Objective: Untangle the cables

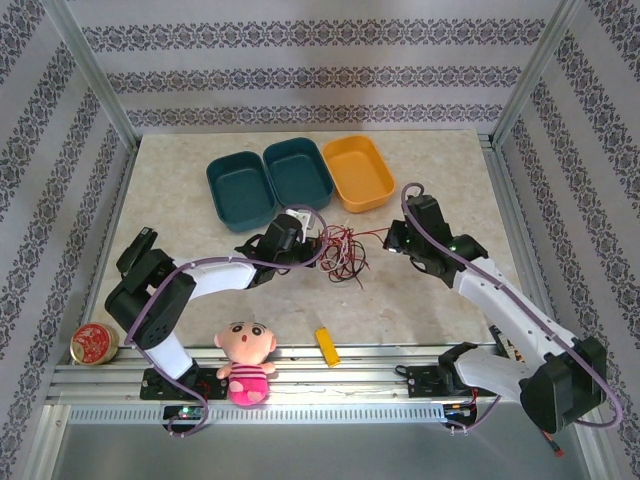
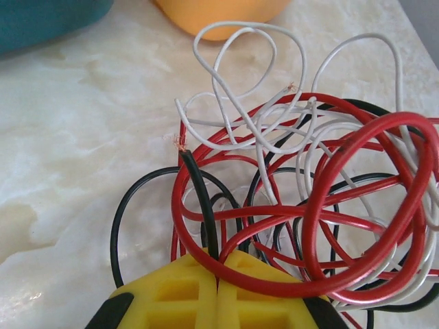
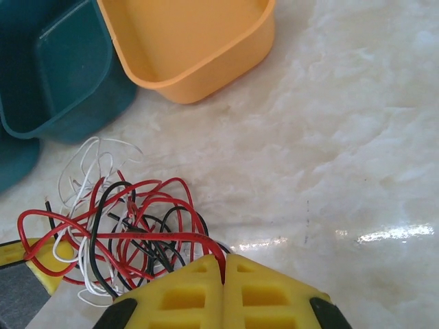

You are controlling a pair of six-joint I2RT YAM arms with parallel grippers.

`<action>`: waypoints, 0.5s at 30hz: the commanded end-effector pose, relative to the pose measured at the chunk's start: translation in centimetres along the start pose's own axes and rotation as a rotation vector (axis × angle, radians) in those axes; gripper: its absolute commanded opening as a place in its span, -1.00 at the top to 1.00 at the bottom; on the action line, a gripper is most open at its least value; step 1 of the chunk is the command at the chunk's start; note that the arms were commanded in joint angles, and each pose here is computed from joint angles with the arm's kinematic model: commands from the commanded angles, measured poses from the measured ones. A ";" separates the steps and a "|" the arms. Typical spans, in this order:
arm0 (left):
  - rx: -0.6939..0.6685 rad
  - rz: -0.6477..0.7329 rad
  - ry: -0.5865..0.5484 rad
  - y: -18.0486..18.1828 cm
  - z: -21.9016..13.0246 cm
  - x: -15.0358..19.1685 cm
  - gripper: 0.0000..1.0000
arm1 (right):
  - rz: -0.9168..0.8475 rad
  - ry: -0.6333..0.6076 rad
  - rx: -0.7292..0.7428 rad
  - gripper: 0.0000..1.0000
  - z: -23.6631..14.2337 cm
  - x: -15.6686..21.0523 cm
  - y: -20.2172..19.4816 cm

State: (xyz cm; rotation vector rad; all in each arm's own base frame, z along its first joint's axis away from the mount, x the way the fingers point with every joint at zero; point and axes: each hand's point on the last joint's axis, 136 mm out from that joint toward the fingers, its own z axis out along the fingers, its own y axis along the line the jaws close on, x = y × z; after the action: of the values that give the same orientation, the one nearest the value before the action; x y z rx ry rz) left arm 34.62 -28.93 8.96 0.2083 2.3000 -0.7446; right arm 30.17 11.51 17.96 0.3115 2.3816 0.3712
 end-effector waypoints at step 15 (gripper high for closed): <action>-0.162 -0.036 0.007 4.3 -1.1 2.0 0.84 | -0.010 -0.141 0.106 1.00 -3.2 -4.3 -2.7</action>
State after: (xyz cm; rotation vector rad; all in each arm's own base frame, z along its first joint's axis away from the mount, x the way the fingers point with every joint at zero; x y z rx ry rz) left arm 33.86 -25.89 5.84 0.1344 2.3742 -0.5979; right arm 30.75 7.49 21.07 0.3632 2.2855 0.2344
